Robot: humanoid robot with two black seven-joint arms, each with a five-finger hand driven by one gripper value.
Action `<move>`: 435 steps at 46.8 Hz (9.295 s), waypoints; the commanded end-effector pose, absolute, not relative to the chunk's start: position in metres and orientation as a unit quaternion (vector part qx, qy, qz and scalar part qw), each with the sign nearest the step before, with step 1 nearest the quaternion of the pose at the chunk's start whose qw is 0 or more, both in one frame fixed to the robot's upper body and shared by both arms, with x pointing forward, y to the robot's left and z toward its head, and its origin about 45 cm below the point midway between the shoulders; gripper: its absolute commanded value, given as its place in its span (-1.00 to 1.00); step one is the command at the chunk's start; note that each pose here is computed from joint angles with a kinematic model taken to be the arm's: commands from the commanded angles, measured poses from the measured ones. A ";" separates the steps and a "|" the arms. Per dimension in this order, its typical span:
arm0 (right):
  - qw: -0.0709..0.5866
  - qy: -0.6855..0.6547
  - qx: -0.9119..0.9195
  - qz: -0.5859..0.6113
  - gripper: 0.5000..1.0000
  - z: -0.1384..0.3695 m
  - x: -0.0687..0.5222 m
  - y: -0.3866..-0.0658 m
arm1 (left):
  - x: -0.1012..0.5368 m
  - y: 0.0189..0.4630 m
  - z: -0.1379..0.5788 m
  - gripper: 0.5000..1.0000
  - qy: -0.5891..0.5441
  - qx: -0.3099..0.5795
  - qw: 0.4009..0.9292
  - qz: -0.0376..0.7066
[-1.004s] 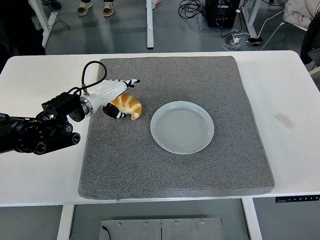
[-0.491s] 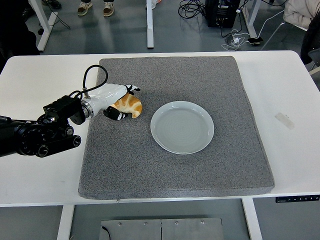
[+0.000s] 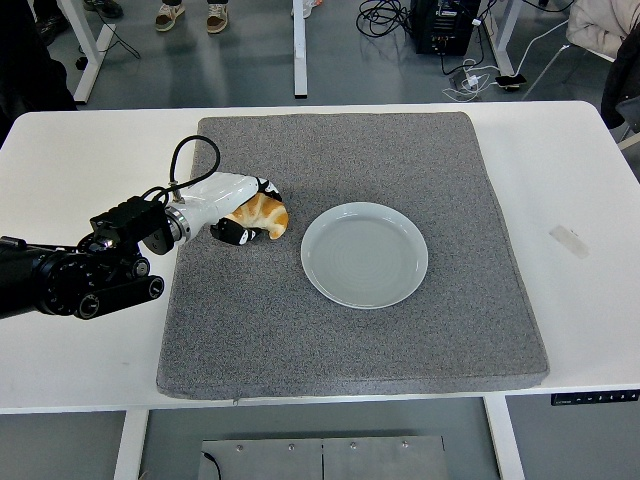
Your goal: Place the bread on the plate
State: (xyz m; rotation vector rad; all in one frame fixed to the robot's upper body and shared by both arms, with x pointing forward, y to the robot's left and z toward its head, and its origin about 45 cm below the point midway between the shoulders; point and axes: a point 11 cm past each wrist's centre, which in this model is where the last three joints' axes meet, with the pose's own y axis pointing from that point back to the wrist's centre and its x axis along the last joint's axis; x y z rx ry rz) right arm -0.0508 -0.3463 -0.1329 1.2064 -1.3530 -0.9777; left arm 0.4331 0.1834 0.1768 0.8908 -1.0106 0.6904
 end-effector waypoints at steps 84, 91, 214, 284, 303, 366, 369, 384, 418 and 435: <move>0.515 -0.563 0.502 -0.407 1.00 -0.133 -0.051 -0.346 | 0.488 0.185 0.353 -1.00 -0.572 0.289 0.664 0.385; 0.515 -0.563 0.502 -0.407 1.00 -0.133 -0.051 -0.346 | 0.484 0.174 0.360 -1.00 -0.575 0.273 0.670 0.382; 0.515 -0.563 0.502 -0.407 1.00 -0.133 -0.051 -0.346 | 0.404 0.053 0.221 -1.00 -0.557 0.246 0.761 0.224; 0.515 -0.563 0.502 -0.407 1.00 -0.133 -0.051 -0.346 | 0.395 0.064 0.178 -1.00 -0.544 0.267 0.763 0.223; 0.515 -0.563 0.502 -0.407 1.00 -0.133 -0.051 -0.346 | 0.394 0.064 0.176 -0.05 -0.540 0.269 0.766 0.222; 0.515 -0.563 0.502 -0.407 1.00 -0.133 -0.051 -0.346 | 0.413 0.076 0.246 0.79 -0.546 0.170 0.777 0.264; 0.515 -0.563 0.502 -0.407 1.00 -0.133 -0.051 -0.346 | 0.416 0.077 0.253 0.79 -0.549 0.167 0.773 0.270; 0.515 -0.563 0.502 -0.407 1.00 -0.133 -0.051 -0.346 | 0.445 0.100 0.307 0.79 -0.564 0.150 0.744 0.325; 0.515 -0.563 0.502 -0.407 1.00 -0.133 -0.051 -0.346 | 0.481 0.145 0.361 0.88 -0.405 0.099 0.777 0.471; 0.515 -0.563 0.502 -0.407 1.00 -0.133 -0.051 -0.346 | 0.505 0.193 0.367 0.89 -0.240 0.040 0.762 0.601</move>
